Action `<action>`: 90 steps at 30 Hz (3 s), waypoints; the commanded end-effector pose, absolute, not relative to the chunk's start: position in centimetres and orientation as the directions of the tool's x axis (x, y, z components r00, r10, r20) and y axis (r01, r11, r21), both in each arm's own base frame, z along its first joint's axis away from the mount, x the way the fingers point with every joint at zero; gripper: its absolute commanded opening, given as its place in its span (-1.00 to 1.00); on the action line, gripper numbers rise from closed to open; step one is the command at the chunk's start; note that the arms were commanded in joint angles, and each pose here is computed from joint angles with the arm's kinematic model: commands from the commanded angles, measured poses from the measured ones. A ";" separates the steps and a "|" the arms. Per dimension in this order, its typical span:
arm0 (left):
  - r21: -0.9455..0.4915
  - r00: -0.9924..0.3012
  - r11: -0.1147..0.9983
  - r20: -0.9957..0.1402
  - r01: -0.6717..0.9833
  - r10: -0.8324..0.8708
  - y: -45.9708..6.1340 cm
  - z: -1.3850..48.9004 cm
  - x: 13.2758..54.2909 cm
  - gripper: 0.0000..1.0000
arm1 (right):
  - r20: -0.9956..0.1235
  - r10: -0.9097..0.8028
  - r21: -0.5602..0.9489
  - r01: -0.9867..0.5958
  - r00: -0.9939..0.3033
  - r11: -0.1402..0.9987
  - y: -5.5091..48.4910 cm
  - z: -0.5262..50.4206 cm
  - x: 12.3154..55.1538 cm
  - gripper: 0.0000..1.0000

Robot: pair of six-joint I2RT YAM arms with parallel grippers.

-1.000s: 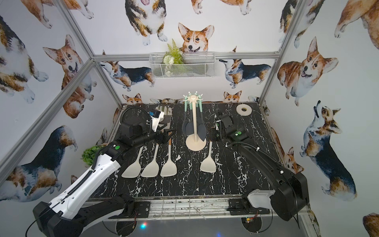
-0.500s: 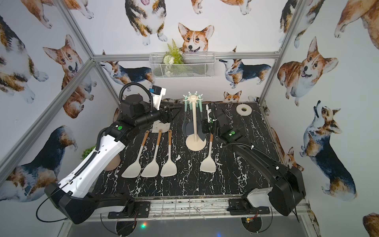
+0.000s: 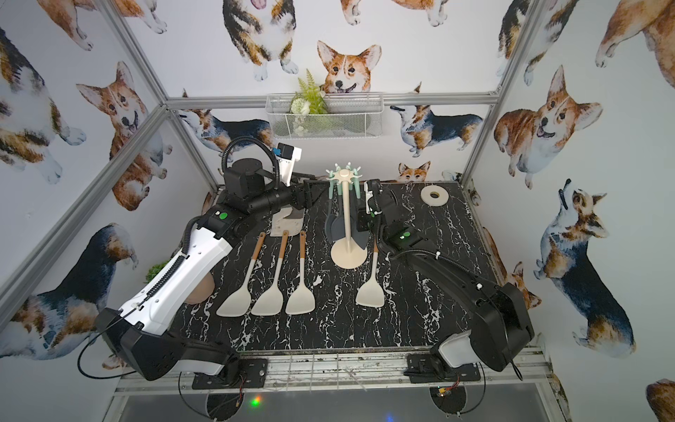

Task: Take the spatula off the kitchen utensil rack
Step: Take off the spatula from the rack, then place the spatula at the center of the board.

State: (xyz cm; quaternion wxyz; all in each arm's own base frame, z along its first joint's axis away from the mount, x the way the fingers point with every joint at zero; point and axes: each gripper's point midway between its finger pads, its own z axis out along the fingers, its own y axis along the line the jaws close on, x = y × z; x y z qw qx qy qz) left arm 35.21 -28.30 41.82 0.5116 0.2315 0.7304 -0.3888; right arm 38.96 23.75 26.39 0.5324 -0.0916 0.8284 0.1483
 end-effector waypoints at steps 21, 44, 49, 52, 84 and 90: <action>-0.289 -0.346 0.616 -0.938 0.733 -0.028 -27.8 39.9 35.5 0.46 | -0.953 -0.013 0.105 -0.368 -0.304 0.924 24.3 28.2 39.2 -1.00; -0.290 -0.359 0.619 -0.933 0.730 -0.013 -26.9 38.6 34.3 0.47 | -0.957 -0.046 0.047 -0.306 -0.288 0.951 20.8 30.3 36.7 -1.00; -0.275 -0.360 0.610 -0.933 0.744 0.019 -26.4 37.6 33.2 0.49 | -0.947 -0.054 0.051 -0.315 -0.315 0.948 19.2 30.0 34.2 -1.00; -0.266 -0.349 0.562 -0.936 0.783 0.044 -26.7 37.3 31.8 0.49 | -0.939 -0.041 0.105 -0.395 -0.342 0.912 19.1 30.0 32.0 -1.00; -0.386 -0.384 0.002 -0.918 0.922 0.097 -34.7 38.2 22.1 -0.38 | -0.902 -0.144 0.343 -0.879 -0.406 0.330 30.1 32.0 18.7 -1.00; -0.395 -0.398 0.041 -0.912 0.918 0.102 -34.6 38.1 22.6 -1.00 | -0.910 -0.088 0.337 -0.846 -0.405 0.414 29.1 32.4 19.8 -0.50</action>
